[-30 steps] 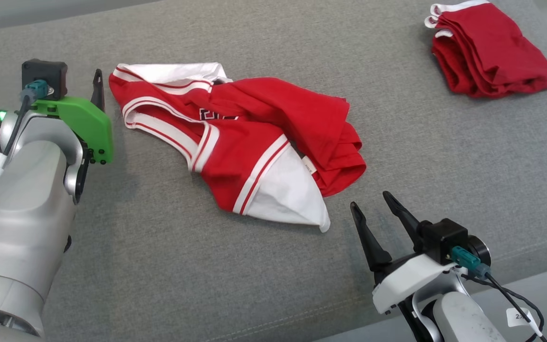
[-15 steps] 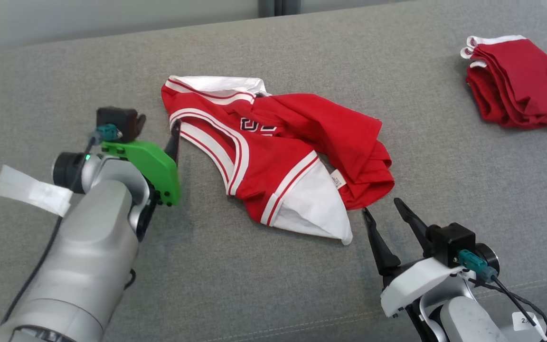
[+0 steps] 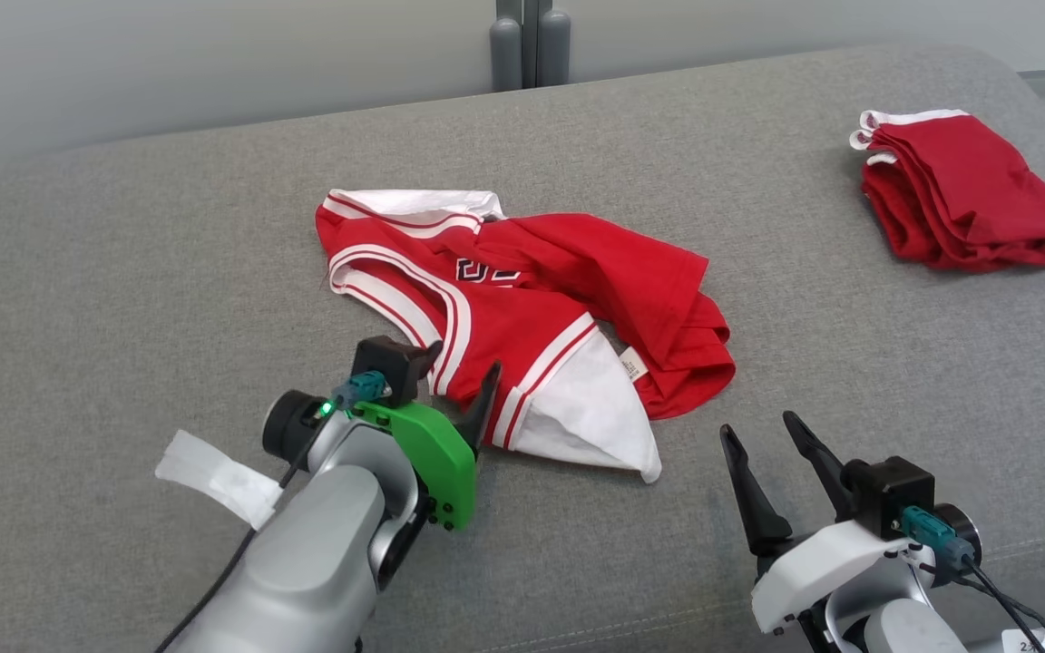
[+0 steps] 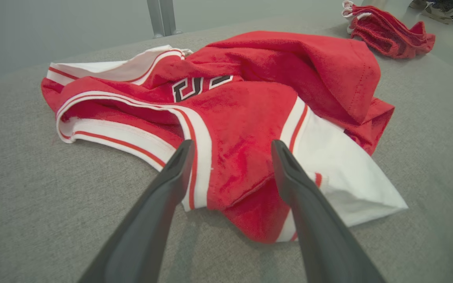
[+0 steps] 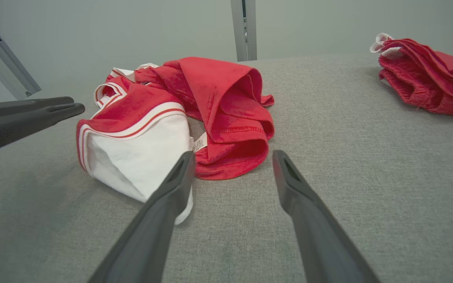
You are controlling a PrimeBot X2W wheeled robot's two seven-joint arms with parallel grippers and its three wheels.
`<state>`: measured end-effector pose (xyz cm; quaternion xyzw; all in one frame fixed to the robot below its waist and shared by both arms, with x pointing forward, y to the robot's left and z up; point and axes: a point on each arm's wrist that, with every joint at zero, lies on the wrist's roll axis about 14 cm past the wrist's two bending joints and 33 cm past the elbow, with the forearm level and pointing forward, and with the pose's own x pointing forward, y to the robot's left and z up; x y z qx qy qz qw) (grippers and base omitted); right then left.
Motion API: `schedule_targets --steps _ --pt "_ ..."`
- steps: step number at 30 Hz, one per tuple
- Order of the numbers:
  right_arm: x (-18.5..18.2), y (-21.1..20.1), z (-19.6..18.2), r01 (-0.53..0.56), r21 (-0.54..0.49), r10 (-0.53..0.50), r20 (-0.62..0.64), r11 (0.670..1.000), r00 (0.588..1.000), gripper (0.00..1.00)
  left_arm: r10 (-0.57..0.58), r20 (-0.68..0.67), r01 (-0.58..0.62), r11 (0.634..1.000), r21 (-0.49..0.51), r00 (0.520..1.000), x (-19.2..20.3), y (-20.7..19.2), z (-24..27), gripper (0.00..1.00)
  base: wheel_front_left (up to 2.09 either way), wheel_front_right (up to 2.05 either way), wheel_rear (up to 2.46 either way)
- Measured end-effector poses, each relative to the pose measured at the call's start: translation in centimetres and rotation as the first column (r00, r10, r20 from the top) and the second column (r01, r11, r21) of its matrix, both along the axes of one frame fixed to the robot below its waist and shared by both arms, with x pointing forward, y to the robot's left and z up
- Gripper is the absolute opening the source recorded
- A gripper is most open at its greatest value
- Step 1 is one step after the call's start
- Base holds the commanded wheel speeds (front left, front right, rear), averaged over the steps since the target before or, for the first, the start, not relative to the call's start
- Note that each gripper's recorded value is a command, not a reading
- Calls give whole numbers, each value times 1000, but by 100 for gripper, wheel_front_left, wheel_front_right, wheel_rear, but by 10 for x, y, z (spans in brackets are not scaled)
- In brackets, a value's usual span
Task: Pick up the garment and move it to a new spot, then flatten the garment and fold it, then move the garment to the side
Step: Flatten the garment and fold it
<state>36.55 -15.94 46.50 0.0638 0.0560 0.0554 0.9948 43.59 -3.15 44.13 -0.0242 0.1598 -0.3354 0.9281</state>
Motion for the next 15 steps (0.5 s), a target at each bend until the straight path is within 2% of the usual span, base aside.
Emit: schedule_targets --steps 8,15 --pt "-7 -8 2 27 1 -27 3 1000 1000 100 -58 -60 59 998 4 996 -37 -23 -6 100 0 0 0" --pt "-7 -2 1 9 7 -9 -1 1000 1000 100 -41 -75 43 999 25 996 -41 -18 -5 100 0 0 0"
